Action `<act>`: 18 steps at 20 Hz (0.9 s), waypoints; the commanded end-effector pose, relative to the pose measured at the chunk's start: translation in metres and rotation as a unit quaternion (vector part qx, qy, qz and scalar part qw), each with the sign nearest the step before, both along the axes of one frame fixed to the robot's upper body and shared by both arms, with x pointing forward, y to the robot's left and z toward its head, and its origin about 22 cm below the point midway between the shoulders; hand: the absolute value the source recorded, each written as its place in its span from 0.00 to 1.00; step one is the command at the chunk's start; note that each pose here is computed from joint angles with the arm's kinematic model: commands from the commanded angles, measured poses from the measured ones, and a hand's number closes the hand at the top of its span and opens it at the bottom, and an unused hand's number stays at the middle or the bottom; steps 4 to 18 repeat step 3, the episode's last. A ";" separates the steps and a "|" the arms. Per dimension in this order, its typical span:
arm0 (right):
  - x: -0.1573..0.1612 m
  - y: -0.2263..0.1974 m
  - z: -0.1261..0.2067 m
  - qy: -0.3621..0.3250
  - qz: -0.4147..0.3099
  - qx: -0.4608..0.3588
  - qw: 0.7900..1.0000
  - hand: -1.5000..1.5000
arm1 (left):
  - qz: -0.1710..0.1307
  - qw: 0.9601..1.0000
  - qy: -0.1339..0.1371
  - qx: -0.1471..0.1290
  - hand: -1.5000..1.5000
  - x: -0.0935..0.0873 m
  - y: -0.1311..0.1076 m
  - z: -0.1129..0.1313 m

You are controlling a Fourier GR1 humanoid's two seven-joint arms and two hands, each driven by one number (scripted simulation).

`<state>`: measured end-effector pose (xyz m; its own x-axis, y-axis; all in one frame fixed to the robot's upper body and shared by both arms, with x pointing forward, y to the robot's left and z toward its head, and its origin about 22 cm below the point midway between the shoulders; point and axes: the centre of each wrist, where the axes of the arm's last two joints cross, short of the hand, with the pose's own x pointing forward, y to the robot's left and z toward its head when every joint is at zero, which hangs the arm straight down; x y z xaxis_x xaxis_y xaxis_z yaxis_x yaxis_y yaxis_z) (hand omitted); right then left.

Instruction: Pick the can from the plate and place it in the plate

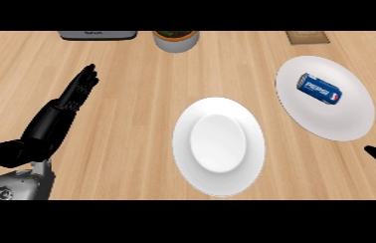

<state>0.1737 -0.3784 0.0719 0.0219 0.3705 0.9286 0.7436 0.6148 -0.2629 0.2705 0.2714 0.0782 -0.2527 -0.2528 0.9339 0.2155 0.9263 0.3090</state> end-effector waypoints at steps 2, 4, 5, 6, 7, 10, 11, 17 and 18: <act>-0.023 -0.002 0.010 0.008 0.029 -0.006 1.000 0.00 | -0.009 1.000 -0.001 -0.003 0.50 -0.008 0.006 -0.008; -0.029 0.000 0.000 0.009 0.023 -0.001 1.000 0.00 | 0.003 1.000 -0.005 0.004 0.50 -0.006 -0.005 -0.001; -0.029 0.000 0.000 0.009 0.023 -0.001 1.000 0.00 | 0.003 1.000 -0.005 0.004 0.50 -0.006 -0.005 -0.001; -0.029 0.000 0.000 0.009 0.023 -0.001 1.000 0.00 | 0.003 1.000 -0.005 0.004 0.50 -0.006 -0.005 -0.001; -0.029 0.000 0.000 0.009 0.023 -0.001 1.000 0.00 | 0.003 1.000 -0.005 0.004 0.50 -0.006 -0.005 -0.001; -0.029 0.000 0.000 0.009 0.023 -0.001 1.000 0.00 | 0.003 1.000 -0.005 0.004 0.50 -0.006 -0.005 -0.001; -0.029 0.000 0.000 0.009 0.023 -0.001 1.000 0.00 | 0.003 1.000 -0.005 0.004 0.50 -0.006 -0.005 -0.001; -0.029 0.000 0.000 0.009 0.023 -0.001 1.000 0.00 | 0.003 1.000 -0.005 0.004 0.50 -0.006 -0.005 -0.001; -0.029 0.000 0.000 0.009 0.023 -0.001 1.000 0.00 | 0.003 1.000 -0.005 0.004 0.50 -0.006 -0.005 -0.001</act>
